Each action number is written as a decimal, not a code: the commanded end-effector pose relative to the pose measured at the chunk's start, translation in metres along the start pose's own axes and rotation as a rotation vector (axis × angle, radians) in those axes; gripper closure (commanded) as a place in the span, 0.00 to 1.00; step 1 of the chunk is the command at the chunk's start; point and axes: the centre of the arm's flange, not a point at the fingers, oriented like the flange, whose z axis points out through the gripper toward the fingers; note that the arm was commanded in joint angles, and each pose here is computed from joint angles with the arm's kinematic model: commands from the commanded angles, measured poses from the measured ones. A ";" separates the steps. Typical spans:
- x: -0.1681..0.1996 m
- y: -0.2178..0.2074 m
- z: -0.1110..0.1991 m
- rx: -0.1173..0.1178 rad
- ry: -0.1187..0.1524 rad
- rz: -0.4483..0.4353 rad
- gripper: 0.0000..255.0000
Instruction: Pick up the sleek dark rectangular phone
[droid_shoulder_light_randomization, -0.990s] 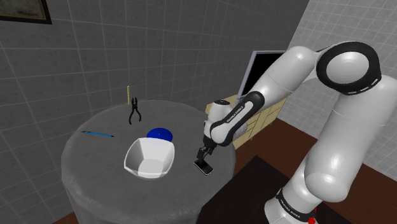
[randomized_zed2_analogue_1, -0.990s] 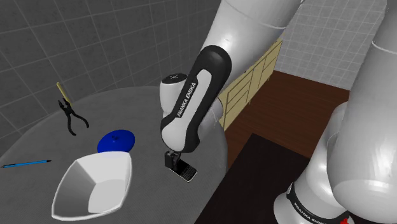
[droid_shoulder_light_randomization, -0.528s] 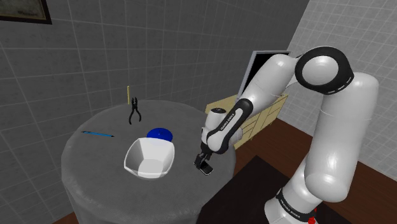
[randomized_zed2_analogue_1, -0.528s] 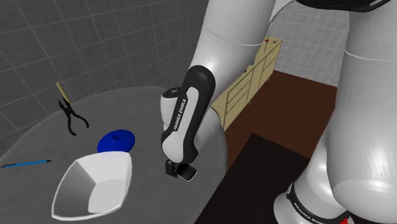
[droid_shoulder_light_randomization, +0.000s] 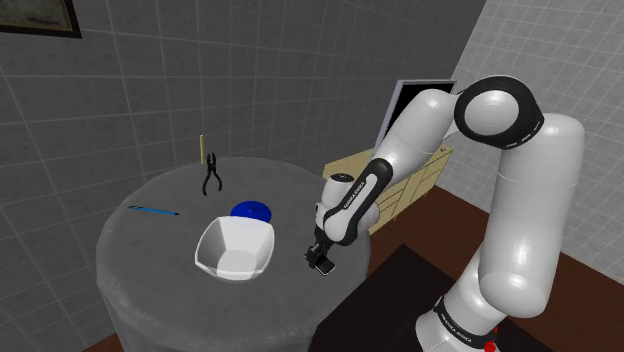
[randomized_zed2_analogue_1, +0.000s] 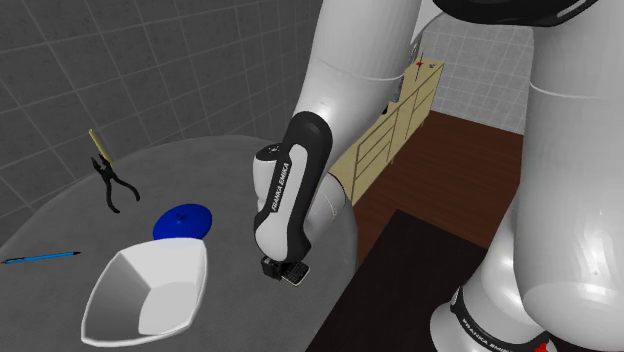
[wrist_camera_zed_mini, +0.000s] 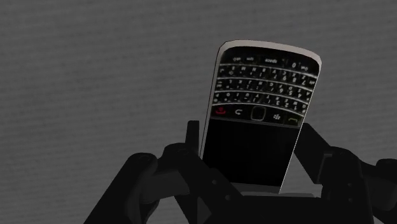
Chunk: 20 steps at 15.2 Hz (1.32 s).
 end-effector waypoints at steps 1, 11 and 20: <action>0.000 0.000 0.001 0.000 0.000 -0.001 1.00; -0.001 -0.001 -0.031 0.000 0.000 -0.001 1.00; -0.002 -0.004 -0.078 0.000 0.000 -0.001 1.00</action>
